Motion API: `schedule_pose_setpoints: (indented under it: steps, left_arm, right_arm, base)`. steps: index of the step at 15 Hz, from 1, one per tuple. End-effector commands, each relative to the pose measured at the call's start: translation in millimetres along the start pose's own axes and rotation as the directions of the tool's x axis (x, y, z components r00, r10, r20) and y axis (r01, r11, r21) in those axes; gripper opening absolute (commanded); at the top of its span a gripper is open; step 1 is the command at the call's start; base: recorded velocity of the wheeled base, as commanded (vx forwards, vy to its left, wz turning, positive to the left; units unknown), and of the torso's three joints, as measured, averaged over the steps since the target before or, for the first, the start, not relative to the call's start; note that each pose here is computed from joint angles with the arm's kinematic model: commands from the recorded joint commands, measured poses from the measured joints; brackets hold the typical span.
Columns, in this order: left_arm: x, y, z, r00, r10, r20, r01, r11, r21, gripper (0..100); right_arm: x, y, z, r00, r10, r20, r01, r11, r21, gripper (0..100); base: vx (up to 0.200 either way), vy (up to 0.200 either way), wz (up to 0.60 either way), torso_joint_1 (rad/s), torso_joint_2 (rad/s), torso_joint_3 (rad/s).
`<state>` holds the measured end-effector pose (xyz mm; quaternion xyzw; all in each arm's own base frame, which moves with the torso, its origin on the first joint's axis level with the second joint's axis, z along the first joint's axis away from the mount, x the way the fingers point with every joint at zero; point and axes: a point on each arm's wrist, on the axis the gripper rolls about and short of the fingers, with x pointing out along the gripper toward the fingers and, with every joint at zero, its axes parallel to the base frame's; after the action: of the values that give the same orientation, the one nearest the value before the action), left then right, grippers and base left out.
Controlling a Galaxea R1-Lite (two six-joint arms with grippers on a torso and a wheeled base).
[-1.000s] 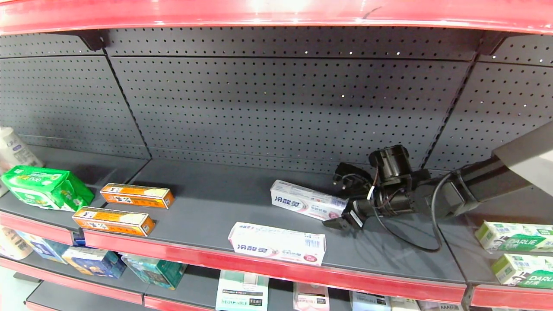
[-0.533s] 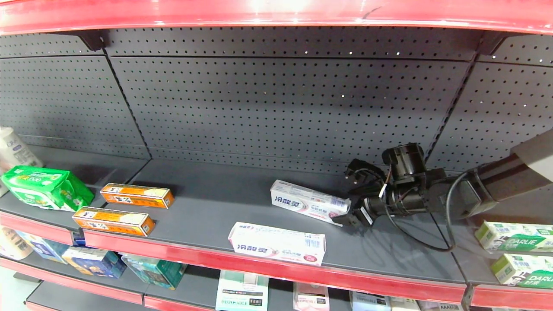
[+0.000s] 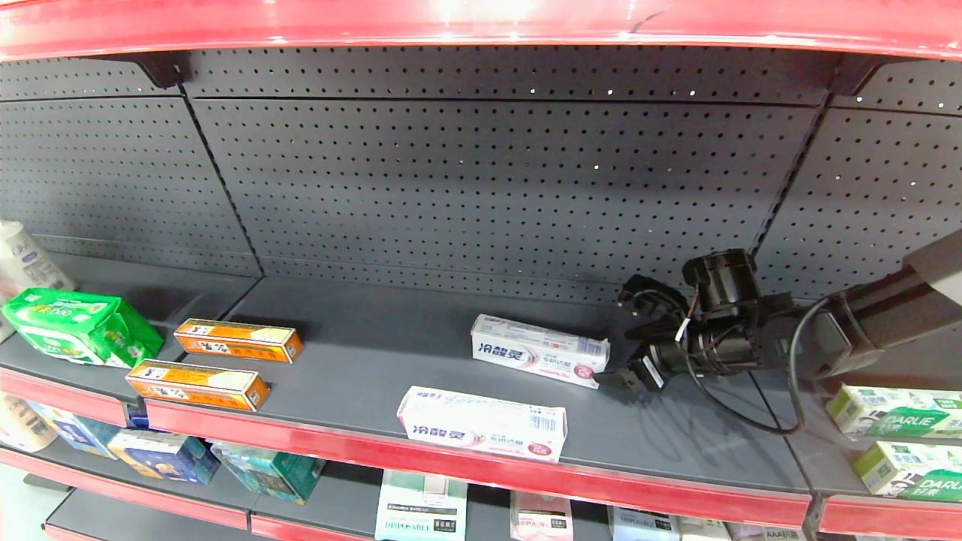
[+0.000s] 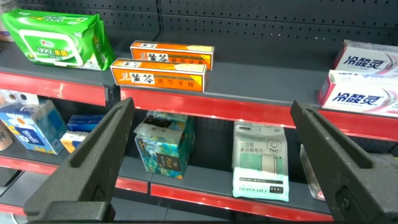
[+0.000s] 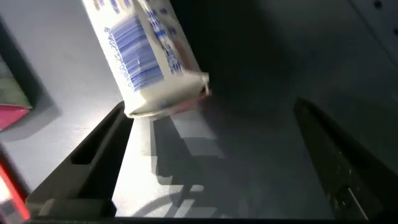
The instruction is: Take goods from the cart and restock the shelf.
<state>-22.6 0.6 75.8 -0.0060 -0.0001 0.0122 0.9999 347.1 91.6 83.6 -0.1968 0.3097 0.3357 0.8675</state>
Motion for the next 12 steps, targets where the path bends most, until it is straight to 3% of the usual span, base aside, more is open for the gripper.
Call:
schedule_pose_setpoints:
  steps: [1, 12]
  left_arm:
    - [-0.1, 0.0, 0.0, 1.000, 0.000, 0.002, 0.000, 1.000, 0.000, 100]
    - [0.0, 0.0, 0.0, 1.000, 0.000, 0.000, 0.000, 1.000, 0.000, 100]
  right_arm:
    - [0.3, -2.1, -0.7, 1.000, -0.007, -0.002, 0.007, 1.000, 0.004, 100]
    - [-0.5, -3.7, 0.9, 1.000, -0.026, -0.003, 0.026, 1.000, 0.015, 100]
  base:
    - [0.000, 0.000, 0.00, 0.000, 0.00, 0.000]
    - [0.000, 0.000, 0.00, 0.000, 0.00, 0.000]
